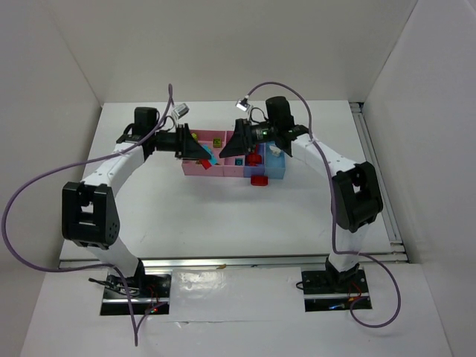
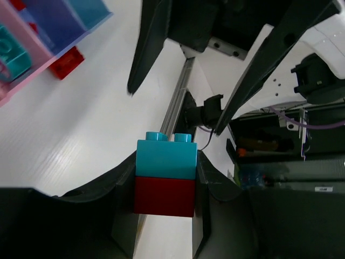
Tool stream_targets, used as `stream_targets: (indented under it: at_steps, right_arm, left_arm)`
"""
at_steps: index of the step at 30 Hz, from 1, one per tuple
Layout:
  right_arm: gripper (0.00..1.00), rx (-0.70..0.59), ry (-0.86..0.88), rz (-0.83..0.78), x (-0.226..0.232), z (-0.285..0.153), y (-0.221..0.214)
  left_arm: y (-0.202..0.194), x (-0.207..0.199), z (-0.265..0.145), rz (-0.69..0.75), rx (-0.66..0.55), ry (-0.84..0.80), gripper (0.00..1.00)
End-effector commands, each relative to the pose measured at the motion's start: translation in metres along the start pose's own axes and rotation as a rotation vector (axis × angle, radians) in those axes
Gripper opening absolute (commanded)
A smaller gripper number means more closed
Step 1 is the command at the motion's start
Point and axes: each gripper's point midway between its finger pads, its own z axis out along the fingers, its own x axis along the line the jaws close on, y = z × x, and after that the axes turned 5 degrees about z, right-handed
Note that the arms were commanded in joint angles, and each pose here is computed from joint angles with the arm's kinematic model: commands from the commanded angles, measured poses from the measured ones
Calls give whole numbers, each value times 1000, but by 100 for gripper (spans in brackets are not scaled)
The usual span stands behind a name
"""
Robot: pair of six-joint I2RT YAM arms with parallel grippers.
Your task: Sort the legos into containers by color
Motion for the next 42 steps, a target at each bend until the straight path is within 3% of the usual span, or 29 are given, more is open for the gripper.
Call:
stream_targets:
  at_steps: [1, 5, 11, 17, 27, 29, 30, 34, 38, 39, 40, 41, 42]
  right_arm:
    - [84, 34, 139, -105, 41, -9, -3]
    - [82, 66, 168, -105, 45, -2, -9]
    - [70, 79, 208, -118, 51, 2, -10]
    - [69, 115, 259, -83, 47, 4, -20]
    - [58, 148, 276, -45, 37, 10, -32]
    - [51, 151, 274, -35, 35, 10, -35]
    - [38, 147, 262, -26, 31, 11, -36]
    - [18, 132, 257, -20, 29, 13, -35]
    - [13, 123, 251, -20, 29, 13, -33]
    - [13, 126, 249, -12, 27, 13, -36]
    - [12, 119, 239, -12, 25, 14, -35]
    - [12, 123, 236, -2, 23, 14, -38]
    - [12, 111, 231, -15, 22, 15, -35]
  left_arm:
    - [12, -25, 9, 125, 30, -98, 0]
    - [13, -30, 15, 140, 44, -112, 0]
    - [11, -36, 21, 153, 57, -125, 0]
    - [10, -40, 23, 163, 66, -141, 0]
    - [16, -43, 24, 193, 54, -146, 0]
    - [16, -43, 24, 193, 54, -146, 0]
    - [16, -43, 24, 193, 54, -146, 0]
    - [13, -47, 26, 194, 64, -162, 0]
    - [10, -44, 26, 178, 71, -148, 0]
    - [10, -44, 25, 169, 73, -137, 4]
    - [13, -45, 24, 187, 63, -115, 15]
    - [12, -45, 24, 182, 67, -113, 50]
    - [11, -42, 24, 180, 67, -98, 68]
